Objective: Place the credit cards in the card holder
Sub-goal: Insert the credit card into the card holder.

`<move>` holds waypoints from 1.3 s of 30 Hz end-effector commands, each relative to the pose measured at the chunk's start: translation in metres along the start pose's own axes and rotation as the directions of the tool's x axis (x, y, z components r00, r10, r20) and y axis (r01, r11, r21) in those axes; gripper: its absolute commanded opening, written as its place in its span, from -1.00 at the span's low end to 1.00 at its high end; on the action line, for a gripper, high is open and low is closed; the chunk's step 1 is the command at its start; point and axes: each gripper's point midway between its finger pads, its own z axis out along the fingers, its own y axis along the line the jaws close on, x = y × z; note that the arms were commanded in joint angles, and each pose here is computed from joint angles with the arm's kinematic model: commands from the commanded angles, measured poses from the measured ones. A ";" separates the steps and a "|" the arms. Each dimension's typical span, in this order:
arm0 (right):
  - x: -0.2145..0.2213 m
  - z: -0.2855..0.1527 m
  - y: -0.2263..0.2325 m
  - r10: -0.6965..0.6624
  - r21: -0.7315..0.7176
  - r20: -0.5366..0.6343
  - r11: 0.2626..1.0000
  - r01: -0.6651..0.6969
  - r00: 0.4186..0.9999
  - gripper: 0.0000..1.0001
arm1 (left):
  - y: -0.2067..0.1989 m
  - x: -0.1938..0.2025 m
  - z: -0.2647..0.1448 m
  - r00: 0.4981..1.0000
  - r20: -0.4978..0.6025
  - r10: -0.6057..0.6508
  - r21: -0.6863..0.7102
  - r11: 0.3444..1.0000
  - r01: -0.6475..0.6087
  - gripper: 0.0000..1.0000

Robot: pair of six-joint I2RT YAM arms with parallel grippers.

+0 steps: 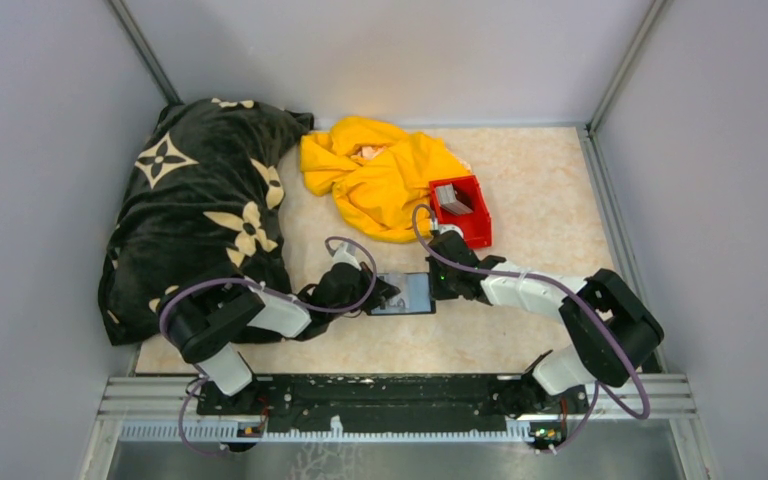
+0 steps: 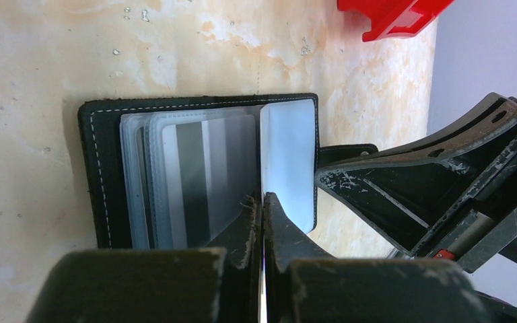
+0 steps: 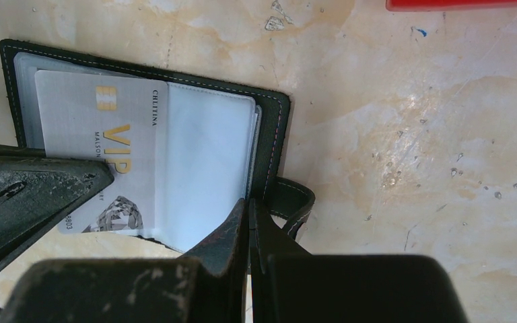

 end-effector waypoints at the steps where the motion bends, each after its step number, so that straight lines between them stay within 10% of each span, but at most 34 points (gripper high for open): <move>1: -0.003 0.005 0.005 -0.012 0.004 0.009 1.000 0.012 1.000 -1.00 | 0.008 0.002 0.003 1.000 0.004 -0.018 -0.002 1.000 0.018 -1.00; 39: -0.001 0.006 0.001 -0.010 0.024 0.007 1.000 0.010 1.000 -1.00 | 0.018 0.024 0.002 0.996 -0.076 -0.052 -0.013 0.999 0.051 -1.00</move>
